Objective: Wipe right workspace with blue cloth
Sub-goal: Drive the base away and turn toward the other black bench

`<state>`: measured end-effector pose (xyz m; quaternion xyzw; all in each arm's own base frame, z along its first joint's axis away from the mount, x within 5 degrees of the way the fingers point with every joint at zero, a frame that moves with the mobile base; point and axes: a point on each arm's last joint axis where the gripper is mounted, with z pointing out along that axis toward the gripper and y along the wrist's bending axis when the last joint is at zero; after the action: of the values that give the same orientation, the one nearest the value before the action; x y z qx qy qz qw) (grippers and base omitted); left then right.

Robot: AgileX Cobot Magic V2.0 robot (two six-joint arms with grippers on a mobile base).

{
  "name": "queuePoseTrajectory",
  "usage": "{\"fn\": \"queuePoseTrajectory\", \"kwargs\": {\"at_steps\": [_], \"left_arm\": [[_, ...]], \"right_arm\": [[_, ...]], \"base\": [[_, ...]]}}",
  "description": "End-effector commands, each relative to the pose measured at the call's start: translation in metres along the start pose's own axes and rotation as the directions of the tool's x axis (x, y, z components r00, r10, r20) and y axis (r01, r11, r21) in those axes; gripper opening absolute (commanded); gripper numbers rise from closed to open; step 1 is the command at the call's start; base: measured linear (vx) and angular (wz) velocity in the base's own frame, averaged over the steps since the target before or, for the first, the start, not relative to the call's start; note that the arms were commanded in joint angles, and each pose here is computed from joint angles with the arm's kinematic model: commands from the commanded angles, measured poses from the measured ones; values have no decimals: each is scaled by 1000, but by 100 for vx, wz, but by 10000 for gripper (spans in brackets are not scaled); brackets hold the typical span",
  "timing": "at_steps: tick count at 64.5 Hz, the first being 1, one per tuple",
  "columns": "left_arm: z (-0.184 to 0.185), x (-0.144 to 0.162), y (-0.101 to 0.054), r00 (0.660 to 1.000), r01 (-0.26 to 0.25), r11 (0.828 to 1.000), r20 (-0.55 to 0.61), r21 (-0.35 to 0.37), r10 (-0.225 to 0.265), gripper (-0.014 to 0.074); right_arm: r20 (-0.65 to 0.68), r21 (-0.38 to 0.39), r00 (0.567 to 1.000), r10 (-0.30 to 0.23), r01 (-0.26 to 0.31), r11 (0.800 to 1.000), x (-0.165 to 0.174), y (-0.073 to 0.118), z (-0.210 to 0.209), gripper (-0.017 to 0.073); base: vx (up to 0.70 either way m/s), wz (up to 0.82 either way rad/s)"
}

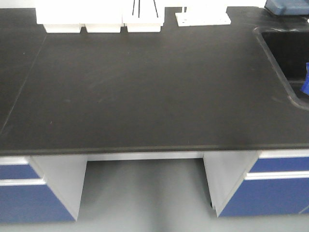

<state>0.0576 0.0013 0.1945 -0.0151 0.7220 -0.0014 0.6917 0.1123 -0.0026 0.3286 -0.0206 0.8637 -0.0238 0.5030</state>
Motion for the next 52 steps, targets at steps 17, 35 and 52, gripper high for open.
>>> {"fn": "queuePoseTrajectory", "kwargs": {"at_steps": [17,35,52], "left_arm": [[2,4,-1,999,10,1000,41,11,-11,523],[2,4,-1,999,10,1000,41,11,-11,523],[2,4,-1,999,10,1000,41,11,-11,523]], "right_arm": [[100,11,995,-8,7,1000,-15,-1,-6,3],[100,11,995,-8,7,1000,-15,-1,-6,3],[101,11,995,-8,7,1000,-15,-1,-6,3]], "base": [[-29,-1],[-33,-5],[-36,-7]]}}
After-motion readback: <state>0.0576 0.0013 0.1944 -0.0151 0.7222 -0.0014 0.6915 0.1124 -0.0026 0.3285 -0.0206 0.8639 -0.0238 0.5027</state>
